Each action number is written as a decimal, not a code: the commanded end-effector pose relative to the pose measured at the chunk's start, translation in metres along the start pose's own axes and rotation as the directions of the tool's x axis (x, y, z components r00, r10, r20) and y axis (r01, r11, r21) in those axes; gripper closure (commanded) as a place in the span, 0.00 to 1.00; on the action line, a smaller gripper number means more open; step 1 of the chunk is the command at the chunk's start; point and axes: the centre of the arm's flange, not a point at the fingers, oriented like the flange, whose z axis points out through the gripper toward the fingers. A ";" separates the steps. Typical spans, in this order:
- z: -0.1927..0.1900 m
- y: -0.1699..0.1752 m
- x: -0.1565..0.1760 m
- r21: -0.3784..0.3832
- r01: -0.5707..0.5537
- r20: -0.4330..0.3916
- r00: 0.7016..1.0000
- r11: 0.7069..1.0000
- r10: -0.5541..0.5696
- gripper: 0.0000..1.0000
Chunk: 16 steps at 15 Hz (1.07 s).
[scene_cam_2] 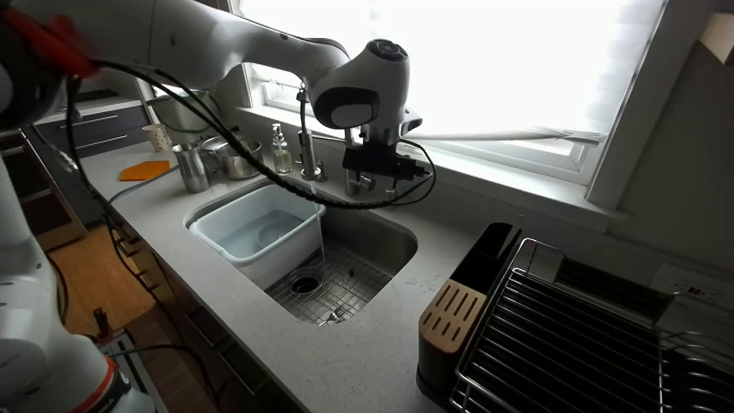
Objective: Turn off the water
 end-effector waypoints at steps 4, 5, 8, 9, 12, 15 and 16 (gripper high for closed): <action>0.033 0.009 0.035 0.069 0.034 0.002 0.999 0.997 -0.034 0.00; 0.038 0.011 0.040 0.075 0.039 0.004 0.999 0.996 -0.039 0.00; 0.039 0.015 0.042 0.076 0.039 0.004 0.999 0.996 -0.039 0.00; 0.038 0.016 0.042 0.077 0.039 0.004 0.999 0.996 -0.039 0.00; 0.052 0.015 0.051 0.115 0.077 -0.084 0.994 0.990 -0.067 0.00; 0.063 0.007 0.062 0.171 0.107 -0.169 0.982 0.979 -0.078 0.00; 0.066 0.006 0.065 0.187 0.108 -0.193 0.979 0.977 -0.071 0.00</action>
